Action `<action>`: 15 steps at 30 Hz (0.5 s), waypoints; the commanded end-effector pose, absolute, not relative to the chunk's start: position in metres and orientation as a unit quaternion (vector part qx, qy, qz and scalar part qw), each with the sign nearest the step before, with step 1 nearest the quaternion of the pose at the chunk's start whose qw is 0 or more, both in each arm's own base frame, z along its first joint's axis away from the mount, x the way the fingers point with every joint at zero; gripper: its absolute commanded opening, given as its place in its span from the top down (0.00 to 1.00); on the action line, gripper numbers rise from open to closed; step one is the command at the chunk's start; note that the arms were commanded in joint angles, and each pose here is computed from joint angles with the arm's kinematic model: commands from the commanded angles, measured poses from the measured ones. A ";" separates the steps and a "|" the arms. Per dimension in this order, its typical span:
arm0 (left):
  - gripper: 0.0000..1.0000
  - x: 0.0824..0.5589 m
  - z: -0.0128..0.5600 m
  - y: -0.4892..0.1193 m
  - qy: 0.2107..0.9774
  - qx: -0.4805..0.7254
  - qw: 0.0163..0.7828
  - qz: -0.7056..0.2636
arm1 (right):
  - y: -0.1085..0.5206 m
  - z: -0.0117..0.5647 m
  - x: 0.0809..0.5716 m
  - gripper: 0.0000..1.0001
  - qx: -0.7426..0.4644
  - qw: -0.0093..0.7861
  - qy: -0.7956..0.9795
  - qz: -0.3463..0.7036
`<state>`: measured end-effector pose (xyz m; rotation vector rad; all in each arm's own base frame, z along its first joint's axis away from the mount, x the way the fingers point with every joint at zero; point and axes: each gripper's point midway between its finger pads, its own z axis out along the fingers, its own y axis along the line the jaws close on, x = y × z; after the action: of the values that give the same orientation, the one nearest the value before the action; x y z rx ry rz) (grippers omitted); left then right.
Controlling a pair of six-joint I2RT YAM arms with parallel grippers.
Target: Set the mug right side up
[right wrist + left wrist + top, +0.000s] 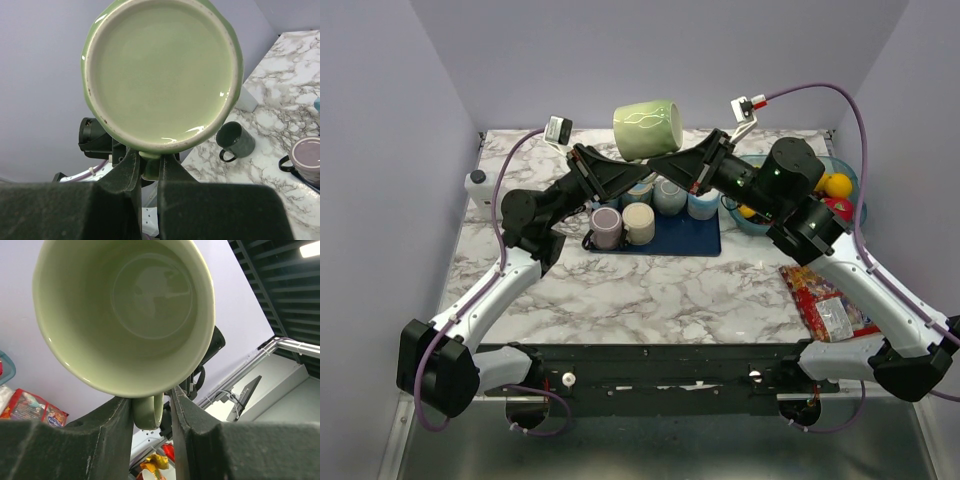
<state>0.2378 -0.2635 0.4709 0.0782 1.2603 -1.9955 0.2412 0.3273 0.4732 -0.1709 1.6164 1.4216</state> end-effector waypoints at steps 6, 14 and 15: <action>0.93 0.235 0.475 -0.259 0.474 0.037 0.396 -0.786 | 0.317 0.508 0.221 1.00 -0.092 0.504 0.604 0.611; 1.00 0.229 0.467 -0.262 0.481 0.060 0.393 -0.781 | 0.311 0.512 0.221 0.99 -0.092 0.520 0.598 0.602; 1.00 0.228 0.467 -0.263 0.482 0.064 0.394 -0.780 | 0.311 0.512 0.220 1.00 -0.093 0.520 0.598 0.602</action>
<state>0.2317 -0.2637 0.4673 0.1117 1.2509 -2.0078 0.2375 0.3248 0.4711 -0.1770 1.6005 1.4249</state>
